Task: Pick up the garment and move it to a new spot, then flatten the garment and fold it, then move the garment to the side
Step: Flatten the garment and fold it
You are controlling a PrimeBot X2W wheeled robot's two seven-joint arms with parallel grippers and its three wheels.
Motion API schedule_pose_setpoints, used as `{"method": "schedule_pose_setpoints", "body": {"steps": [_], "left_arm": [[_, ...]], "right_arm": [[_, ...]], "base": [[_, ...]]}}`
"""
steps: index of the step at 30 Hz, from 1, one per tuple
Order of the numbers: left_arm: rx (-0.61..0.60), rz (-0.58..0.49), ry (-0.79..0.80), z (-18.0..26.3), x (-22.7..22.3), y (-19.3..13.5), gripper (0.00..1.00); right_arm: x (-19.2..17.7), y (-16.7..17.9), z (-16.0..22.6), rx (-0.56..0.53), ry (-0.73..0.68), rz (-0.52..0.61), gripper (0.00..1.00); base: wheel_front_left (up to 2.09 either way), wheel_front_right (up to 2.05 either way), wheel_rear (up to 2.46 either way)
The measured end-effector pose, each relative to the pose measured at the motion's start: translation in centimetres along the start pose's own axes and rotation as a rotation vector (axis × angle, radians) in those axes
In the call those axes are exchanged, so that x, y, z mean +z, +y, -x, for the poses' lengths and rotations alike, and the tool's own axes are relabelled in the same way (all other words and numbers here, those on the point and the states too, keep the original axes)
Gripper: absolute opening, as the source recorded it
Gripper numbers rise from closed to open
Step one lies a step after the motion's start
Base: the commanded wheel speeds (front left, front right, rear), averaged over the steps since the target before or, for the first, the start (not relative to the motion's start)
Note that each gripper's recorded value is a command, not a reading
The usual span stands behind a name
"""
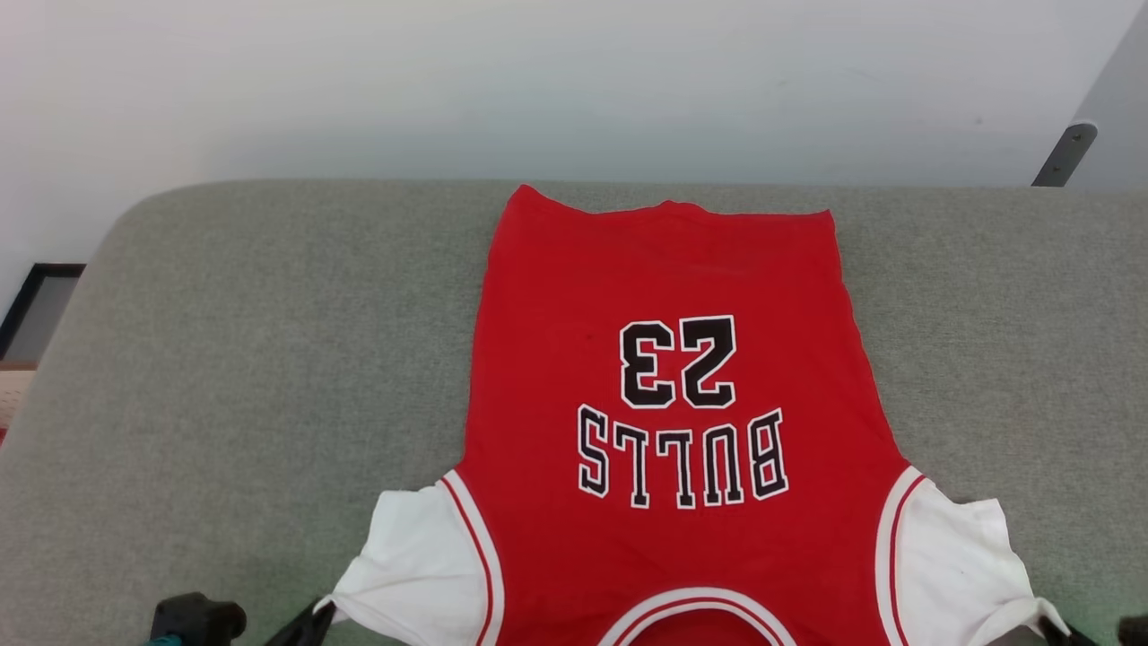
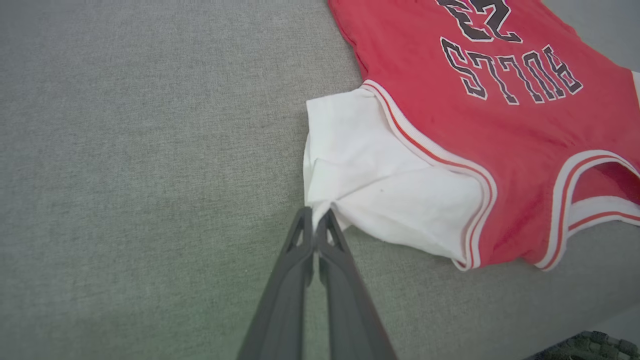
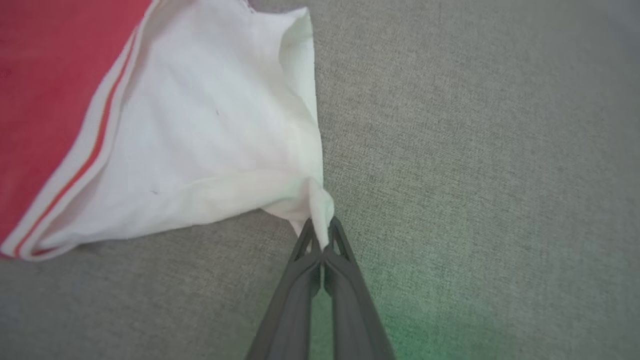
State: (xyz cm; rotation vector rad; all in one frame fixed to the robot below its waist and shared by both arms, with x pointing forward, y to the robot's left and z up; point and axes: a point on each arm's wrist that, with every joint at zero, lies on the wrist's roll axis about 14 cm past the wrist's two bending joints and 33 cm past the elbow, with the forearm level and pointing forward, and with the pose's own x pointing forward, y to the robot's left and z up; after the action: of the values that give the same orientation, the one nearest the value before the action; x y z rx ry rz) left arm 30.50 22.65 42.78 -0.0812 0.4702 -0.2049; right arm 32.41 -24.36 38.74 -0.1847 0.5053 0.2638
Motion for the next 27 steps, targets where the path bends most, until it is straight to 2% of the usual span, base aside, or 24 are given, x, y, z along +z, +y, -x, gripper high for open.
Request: {"method": "schedule_pose_setpoints", "body": {"steps": [2, 4, 5, 10, 13, 18, 22, 24, 27], "left_arm": [[0.001, 0.000, -0.006, -0.1, 0.2, 0.0, 0.00], [-0.002, 0.000, -0.010, -0.2, 0.3, -0.1, 0.00], [-0.001, 0.000, -0.012, -0.2, 0.3, -0.1, 0.00], [-0.013, 0.007, -0.019, -0.2, 0.5, -0.7, 0.00], [-0.017, 0.009, -0.018, -0.1, 0.4, -0.9, 0.00], [-0.024, 0.015, -0.032, 0.1, 0.7, -1.3, 0.00], [-0.029, 0.022, -0.036, 0.2, 0.6, -1.7, 0.00], [-0.029, 0.023, -0.041, 0.0, 0.7, -1.9, 0.00], [-0.039, 0.021, -0.054, -0.5, 1.3, -2.3, 0.00]], "right_arm": [[-0.1, 0.2, -0.3, 0.009, 0.038, -0.004, 0.48], [-0.2, 0.4, -0.5, 0.020, 0.079, -0.011, 0.94], [-0.3, 0.5, -0.5, 0.026, 0.098, -0.010, 1.00], [0.3, 1.4, -0.1, 0.085, 0.185, -0.027, 1.00], [2.7, 1.6, 0.3, 0.124, 0.175, -0.029, 1.00], [9.2, 1.7, 1.1, 0.164, 0.037, -0.058, 1.00], [13.1, 1.9, 1.0, 0.177, -0.051, -0.068, 1.00], [15.5, 1.1, 0.3, 0.147, -0.105, -0.029, 1.00], [18.9, 0.4, -1.5, 0.117, -0.192, -0.052, 1.00]], "base": [[0.00, 0.00, 0.00], [0.00, 0.00, 0.00], [0.00, 0.00, 0.00], [0.00, 0.00, 0.00], [0.00, 0.00, 0.00], [0.00, 0.00, 0.00], [0.00, 0.00, 0.00], [0.00, 0.00, 0.00], [0.00, 0.00, 0.00]]}}
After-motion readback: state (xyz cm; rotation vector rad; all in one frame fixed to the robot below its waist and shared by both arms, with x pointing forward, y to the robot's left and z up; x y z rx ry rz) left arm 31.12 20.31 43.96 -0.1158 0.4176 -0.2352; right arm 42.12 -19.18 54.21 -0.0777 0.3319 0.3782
